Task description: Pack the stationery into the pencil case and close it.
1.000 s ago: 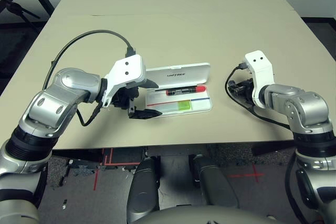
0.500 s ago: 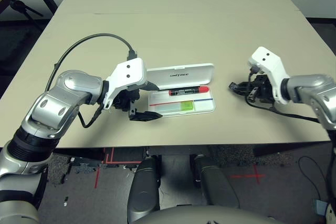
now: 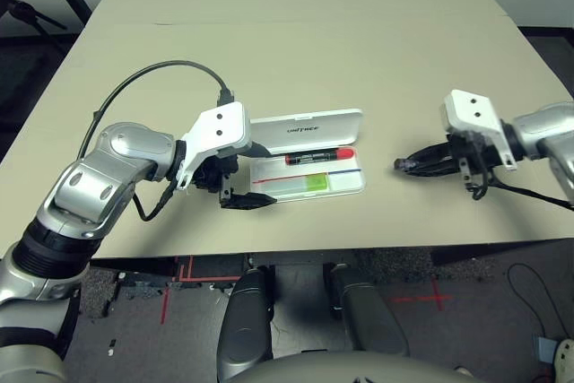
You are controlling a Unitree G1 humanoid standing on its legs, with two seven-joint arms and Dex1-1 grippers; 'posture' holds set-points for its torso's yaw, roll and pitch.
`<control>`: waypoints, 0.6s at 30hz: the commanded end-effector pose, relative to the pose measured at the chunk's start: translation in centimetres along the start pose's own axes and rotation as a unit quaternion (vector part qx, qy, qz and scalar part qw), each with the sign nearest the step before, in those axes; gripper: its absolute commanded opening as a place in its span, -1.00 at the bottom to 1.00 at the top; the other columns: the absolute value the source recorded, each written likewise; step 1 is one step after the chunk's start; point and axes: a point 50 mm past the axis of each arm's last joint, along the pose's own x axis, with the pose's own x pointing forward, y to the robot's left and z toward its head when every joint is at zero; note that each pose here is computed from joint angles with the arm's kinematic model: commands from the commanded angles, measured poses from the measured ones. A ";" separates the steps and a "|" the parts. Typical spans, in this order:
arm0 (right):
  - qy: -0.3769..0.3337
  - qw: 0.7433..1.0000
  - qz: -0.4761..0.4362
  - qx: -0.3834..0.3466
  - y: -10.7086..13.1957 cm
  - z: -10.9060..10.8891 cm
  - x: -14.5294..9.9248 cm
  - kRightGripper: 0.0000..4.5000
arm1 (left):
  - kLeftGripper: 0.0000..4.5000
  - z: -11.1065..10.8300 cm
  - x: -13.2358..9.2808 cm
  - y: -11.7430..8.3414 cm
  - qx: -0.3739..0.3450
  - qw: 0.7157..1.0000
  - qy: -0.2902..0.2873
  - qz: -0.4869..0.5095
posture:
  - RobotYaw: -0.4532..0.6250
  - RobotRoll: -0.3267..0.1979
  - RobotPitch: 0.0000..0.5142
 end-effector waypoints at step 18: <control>-0.017 0.995 0.037 -0.092 -1.5 1.7 4.9 -0.86 | 1.00 -0.8 0.1 -0.5 -0.010 1.000 0.012 0.002 | -0.07 0.25 -0.19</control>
